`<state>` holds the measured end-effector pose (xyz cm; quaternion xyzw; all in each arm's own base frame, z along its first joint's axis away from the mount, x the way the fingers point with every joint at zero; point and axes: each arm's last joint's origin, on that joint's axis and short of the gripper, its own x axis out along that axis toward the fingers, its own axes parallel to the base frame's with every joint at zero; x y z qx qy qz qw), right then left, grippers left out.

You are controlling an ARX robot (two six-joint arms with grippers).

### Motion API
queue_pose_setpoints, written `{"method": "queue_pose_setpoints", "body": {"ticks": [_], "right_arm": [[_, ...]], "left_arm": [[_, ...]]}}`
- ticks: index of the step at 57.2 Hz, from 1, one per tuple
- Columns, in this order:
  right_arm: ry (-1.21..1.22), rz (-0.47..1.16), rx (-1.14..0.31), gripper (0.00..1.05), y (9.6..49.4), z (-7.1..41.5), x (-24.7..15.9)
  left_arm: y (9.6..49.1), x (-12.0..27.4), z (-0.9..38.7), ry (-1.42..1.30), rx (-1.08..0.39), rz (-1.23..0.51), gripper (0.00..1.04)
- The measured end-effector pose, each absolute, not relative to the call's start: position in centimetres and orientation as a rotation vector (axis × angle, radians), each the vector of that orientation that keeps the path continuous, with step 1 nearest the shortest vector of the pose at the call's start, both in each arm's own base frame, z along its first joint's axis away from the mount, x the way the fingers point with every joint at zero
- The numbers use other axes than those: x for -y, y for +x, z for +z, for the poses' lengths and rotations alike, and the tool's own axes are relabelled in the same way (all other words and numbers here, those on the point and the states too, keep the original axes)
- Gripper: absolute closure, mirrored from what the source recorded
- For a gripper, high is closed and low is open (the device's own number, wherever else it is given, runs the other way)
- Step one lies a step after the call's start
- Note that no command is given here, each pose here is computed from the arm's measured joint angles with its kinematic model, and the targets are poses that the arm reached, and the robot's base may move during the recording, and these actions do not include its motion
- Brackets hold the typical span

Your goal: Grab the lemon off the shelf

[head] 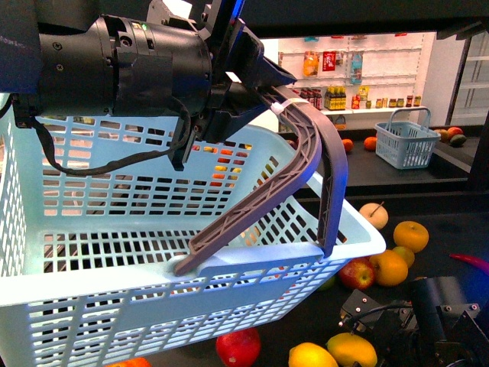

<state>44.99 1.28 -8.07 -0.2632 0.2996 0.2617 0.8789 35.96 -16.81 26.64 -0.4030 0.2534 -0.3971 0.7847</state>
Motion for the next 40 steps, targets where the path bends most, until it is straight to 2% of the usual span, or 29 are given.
{"method": "queue_pose_setpoints", "body": {"ticks": [26,40], "right_arm": [[-0.526,0.536,-0.659,0.08,46.6,-10.4,-1.5],[-0.508,0.532,-0.669,0.43,46.6,-10.7,-1.5]], "left_arm": [[36.0,16.8,26.6,-0.87,-0.547,-0.857,0.94],[36.0,16.8,26.6,-0.869,-0.547,-0.857,0.94]]}}
